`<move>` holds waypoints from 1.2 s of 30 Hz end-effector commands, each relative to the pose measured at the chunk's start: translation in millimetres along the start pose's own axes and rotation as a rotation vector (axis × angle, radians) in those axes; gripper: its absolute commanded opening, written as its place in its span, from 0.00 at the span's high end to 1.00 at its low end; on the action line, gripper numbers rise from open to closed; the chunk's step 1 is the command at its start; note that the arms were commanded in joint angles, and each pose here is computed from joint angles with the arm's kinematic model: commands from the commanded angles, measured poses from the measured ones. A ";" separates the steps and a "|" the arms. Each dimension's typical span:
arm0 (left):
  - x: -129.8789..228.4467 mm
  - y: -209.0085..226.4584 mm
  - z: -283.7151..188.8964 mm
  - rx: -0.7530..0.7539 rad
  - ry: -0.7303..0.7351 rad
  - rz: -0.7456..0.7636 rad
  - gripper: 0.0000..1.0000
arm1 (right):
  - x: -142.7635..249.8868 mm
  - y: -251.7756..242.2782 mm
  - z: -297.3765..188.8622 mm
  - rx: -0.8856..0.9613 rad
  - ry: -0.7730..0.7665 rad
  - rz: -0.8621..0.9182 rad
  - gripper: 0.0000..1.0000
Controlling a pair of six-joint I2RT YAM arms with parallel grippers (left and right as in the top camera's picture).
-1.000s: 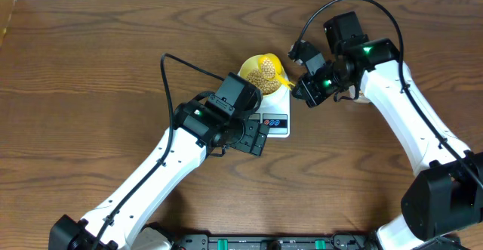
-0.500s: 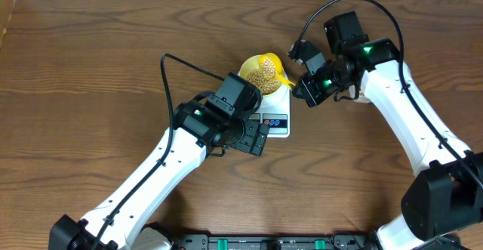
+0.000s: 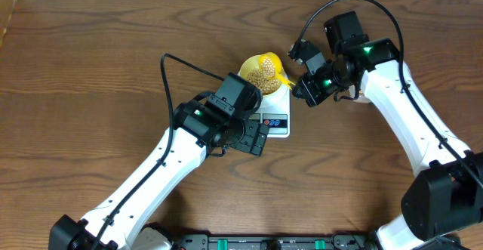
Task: Scoop item into bowl and weigh 50g on scale
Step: 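Tilt the scoop with the right gripper to pour soybeans into bowl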
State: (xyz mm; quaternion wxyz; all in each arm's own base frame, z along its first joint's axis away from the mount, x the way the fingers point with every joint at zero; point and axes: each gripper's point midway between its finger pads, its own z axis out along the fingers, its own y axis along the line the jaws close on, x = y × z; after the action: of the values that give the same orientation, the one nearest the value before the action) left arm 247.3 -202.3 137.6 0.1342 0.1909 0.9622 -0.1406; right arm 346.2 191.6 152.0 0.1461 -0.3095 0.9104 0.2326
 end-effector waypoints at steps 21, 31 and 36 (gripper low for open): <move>-2.0 0.7 -4.5 -0.009 -0.019 0.025 0.09 | -2.8 4.1 -2.1 -0.003 0.005 -0.030 0.99; -2.0 0.7 -4.5 -0.009 -0.019 0.025 0.09 | -3.5 -2.7 -5.2 0.043 0.012 -0.033 0.99; -2.0 0.7 -4.5 -0.009 -0.019 0.025 0.09 | -3.3 -2.8 -5.6 0.045 0.014 -0.032 0.99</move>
State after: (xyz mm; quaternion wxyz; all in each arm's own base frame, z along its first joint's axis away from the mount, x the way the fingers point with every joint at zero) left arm 247.3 -202.3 137.6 0.1342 0.1909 0.9622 -0.1406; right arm 345.6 184.2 150.1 0.1396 -0.3098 0.9165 0.2110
